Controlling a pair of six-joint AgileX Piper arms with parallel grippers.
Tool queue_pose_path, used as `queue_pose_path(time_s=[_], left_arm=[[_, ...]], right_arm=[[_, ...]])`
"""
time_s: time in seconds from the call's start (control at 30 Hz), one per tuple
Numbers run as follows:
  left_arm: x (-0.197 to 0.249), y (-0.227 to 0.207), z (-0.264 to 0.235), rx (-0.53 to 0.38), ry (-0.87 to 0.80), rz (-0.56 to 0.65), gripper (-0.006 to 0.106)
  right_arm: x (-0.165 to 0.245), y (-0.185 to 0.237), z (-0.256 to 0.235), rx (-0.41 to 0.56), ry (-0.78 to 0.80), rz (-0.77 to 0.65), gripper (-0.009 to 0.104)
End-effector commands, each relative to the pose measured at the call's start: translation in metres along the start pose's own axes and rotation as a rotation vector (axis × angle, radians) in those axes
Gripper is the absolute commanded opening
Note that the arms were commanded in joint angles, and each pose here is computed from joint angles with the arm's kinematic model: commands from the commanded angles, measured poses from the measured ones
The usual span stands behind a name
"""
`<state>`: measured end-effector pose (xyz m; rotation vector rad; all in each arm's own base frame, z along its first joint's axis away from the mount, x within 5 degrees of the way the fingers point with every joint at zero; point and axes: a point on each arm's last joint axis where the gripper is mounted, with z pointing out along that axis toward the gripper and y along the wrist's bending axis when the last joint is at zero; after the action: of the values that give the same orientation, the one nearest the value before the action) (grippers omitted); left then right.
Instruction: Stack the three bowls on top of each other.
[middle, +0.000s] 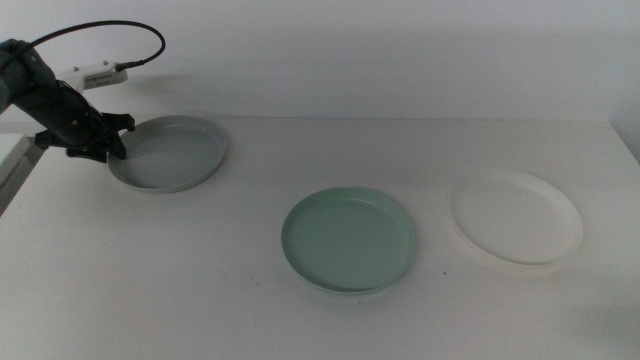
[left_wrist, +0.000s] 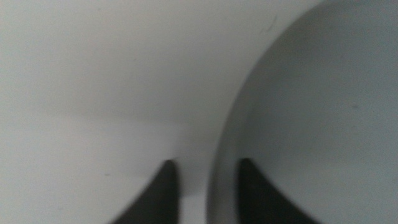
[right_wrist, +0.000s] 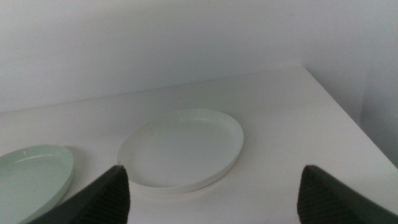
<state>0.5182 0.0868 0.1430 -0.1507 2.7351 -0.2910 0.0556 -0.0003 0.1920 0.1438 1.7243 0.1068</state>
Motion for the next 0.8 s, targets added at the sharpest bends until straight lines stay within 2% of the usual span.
queue_pose_path(time_s=[0.0,0.07,0.1,0.23,0.3,0.43,0.47,0.5,0.63,0.77], left_arm=[[0.004,-0.003,0.011,0.044,0.029,-0.031,0.019],[0.007,-0.004,0.012,0.063,0.050,-0.041,0.003],[0.008,-0.004,0.012,0.066,0.061,-0.034,-0.002],[0.002,-0.009,-0.013,0.053,0.045,-0.009,-0.002],[-0.002,-0.016,-0.042,0.043,0.020,0.008,-0.002],[0.005,-0.043,-0.107,0.100,-0.039,0.044,-0.002],[0.043,-0.091,-0.148,0.115,-0.090,0.050,-0.002],[0.056,-0.107,-0.153,0.111,-0.093,0.054,-0.002],[0.110,-0.163,-0.155,0.140,-0.069,0.131,-0.002],[0.149,-0.201,-0.129,0.197,-0.040,0.162,-0.002]], right_arm=[[0.000,-0.001,0.000,0.009,-0.012,-0.012,0.090],[0.000,-0.001,0.000,0.009,-0.012,-0.012,0.090],[0.000,-0.001,0.000,0.009,-0.012,-0.012,0.090],[0.000,-0.001,0.000,0.009,-0.012,-0.012,0.090],[0.000,-0.001,0.000,0.009,-0.012,-0.012,0.090],[0.000,-0.001,0.000,0.009,-0.012,-0.012,0.090],[0.000,-0.001,0.000,0.009,-0.012,-0.012,0.090],[0.000,-0.001,0.000,0.009,-0.012,-0.012,0.090],[0.000,-0.001,0.000,0.009,-0.012,-0.012,0.090],[0.000,-0.001,0.000,0.009,-0.012,-0.012,0.090]])
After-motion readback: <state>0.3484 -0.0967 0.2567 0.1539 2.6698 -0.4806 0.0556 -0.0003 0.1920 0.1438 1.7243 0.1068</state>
